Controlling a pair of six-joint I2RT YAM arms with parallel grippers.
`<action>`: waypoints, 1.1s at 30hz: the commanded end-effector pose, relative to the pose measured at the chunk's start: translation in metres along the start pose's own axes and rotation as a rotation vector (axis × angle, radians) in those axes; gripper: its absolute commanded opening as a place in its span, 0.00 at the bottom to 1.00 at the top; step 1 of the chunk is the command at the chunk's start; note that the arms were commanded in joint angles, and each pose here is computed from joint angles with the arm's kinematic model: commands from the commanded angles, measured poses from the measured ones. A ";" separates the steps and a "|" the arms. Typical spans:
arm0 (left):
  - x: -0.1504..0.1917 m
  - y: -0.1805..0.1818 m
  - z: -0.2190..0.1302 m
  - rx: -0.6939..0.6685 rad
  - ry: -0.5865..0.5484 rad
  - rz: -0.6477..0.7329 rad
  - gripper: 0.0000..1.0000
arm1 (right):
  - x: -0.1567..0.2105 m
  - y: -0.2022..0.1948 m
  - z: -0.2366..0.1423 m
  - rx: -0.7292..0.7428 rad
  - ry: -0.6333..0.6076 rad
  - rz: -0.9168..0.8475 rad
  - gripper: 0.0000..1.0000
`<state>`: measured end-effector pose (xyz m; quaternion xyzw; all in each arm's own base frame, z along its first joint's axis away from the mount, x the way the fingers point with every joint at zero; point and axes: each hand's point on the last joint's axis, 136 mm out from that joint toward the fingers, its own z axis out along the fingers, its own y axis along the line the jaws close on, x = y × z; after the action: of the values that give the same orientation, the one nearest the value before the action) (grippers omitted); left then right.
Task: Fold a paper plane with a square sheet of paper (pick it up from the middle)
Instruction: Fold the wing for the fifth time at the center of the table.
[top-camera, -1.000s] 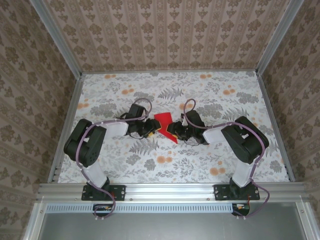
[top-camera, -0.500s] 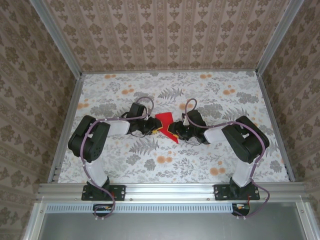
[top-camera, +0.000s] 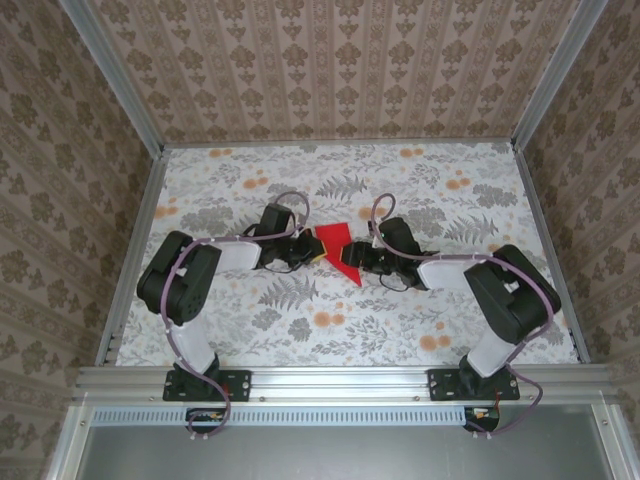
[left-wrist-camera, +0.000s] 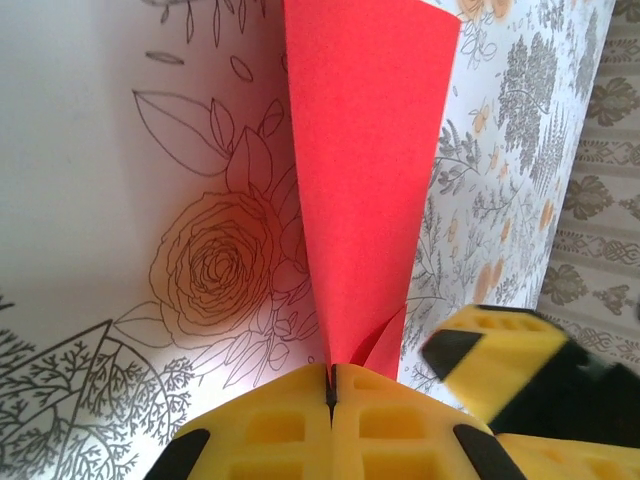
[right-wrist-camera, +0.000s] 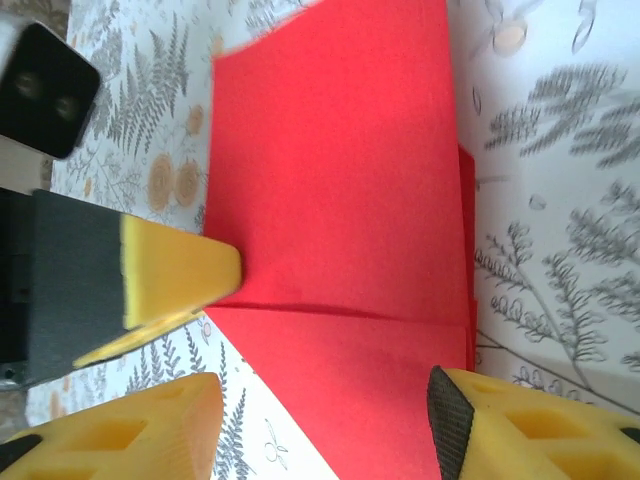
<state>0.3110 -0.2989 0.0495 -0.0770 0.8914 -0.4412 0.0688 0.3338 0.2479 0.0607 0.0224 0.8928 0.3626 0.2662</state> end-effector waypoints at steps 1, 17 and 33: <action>0.000 -0.017 -0.007 0.003 -0.008 -0.012 0.01 | 0.005 -0.007 -0.012 0.105 -0.042 -0.243 0.58; -0.003 -0.025 -0.013 -0.011 -0.017 -0.075 0.00 | 0.036 0.023 0.008 0.225 -0.091 -0.960 0.53; 0.000 -0.022 -0.015 -0.028 -0.003 -0.092 0.00 | 0.016 0.012 0.030 0.339 -0.233 -1.049 0.42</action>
<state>0.3054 -0.2967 0.0548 -0.1212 0.8982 -0.4206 0.0405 0.3258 0.2768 0.0371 -0.3396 0.8096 0.0392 0.4771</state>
